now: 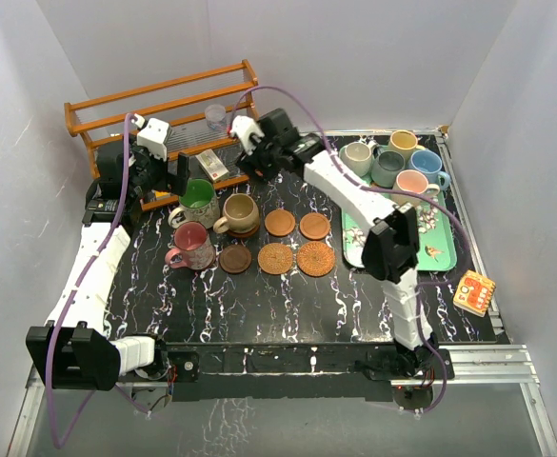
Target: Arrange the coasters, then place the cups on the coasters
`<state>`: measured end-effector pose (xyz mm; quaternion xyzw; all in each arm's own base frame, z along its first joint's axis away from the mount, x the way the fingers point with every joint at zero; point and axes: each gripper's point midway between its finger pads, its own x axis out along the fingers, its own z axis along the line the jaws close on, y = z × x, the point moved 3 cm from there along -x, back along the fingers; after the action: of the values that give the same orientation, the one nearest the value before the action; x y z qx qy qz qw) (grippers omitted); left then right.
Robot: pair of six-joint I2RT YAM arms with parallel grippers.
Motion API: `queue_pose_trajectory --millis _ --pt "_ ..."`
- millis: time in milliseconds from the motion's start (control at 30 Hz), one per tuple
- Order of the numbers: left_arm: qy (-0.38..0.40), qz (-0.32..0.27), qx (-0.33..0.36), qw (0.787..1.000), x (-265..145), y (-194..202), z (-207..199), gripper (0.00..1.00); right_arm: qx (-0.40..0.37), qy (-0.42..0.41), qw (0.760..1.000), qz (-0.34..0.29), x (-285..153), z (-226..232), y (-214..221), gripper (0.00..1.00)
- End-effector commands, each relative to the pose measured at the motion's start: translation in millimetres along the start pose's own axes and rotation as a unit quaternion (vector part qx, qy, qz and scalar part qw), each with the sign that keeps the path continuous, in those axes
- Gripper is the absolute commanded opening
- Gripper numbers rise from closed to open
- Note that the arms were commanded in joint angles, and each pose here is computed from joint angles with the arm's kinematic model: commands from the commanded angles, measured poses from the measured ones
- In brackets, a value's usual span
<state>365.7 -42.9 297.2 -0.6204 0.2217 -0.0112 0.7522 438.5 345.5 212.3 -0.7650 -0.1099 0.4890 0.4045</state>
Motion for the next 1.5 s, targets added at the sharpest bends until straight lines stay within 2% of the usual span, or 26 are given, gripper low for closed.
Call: queue_pose_trajectory --millis 0,133,333,600,967,1467 --pt "-0.003 -0.033 0.004 0.999 -8 -17 2 0.99 0.031 0.067 0.995 -0.074 -73 -63 -22 0.61" --pt "0.003 -0.033 0.004 0.999 -6 -15 1 0.99 0.080 0.098 0.990 -0.063 -110 -109 17 0.62" --pt "0.030 -0.010 0.015 0.999 0 -1 -6 0.99 0.152 0.170 0.973 -0.026 -167 -178 100 0.63" --pt "0.064 -0.017 -0.008 0.998 1 5 -19 0.99 0.214 0.240 0.946 0.037 -212 -234 198 0.64" --pt "0.083 -0.021 -0.020 0.996 1 10 -27 0.99 0.300 0.263 0.911 0.105 -217 -248 276 0.60" --pt "0.088 -0.020 -0.025 0.996 2 14 -29 0.99 0.336 0.224 0.904 0.140 -202 -249 333 0.58"
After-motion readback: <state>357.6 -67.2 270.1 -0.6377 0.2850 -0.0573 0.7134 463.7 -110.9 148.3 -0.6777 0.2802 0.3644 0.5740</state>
